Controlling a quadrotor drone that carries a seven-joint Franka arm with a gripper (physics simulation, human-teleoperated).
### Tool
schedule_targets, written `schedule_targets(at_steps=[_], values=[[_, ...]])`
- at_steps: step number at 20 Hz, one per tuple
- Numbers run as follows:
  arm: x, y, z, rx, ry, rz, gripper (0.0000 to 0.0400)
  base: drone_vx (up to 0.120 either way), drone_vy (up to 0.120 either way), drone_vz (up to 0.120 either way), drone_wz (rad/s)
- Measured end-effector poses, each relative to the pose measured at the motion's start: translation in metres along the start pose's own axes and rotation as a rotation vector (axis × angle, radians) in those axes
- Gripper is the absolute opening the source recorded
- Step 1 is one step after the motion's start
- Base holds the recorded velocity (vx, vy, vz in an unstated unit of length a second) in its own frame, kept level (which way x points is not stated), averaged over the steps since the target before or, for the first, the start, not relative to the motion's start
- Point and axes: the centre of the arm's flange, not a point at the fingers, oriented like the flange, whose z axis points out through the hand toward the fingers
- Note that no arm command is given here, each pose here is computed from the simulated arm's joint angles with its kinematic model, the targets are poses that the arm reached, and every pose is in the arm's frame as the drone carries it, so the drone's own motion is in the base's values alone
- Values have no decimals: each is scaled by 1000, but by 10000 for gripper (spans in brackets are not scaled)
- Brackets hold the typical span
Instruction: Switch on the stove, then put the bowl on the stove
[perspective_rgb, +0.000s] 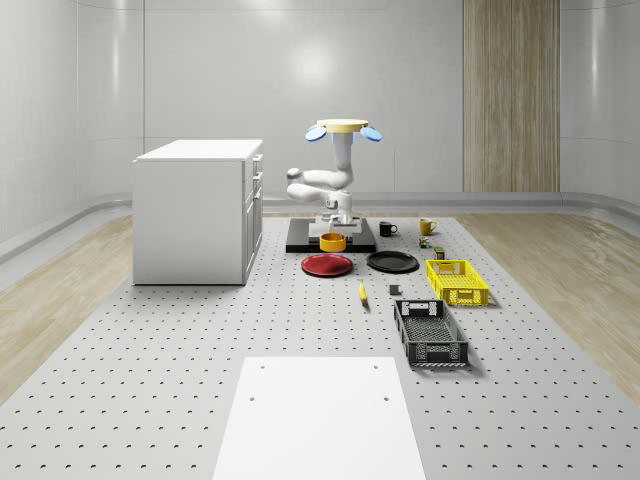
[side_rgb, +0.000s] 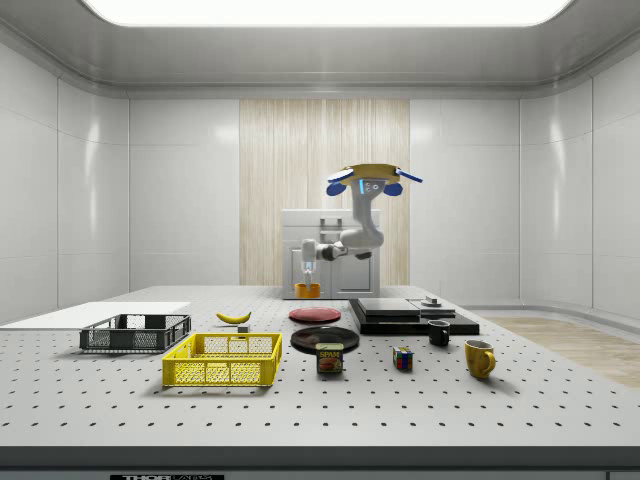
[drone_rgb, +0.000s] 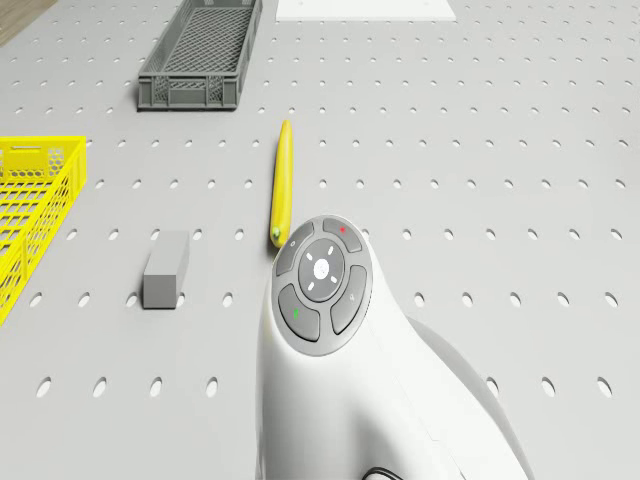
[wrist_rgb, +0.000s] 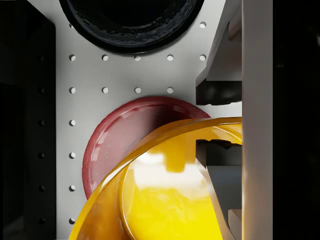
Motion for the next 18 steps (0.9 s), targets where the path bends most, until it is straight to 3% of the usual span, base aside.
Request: schedule_targets(at_steps=[18], values=[[0,0,0,0,0,0,100,-120,0,0,0]])
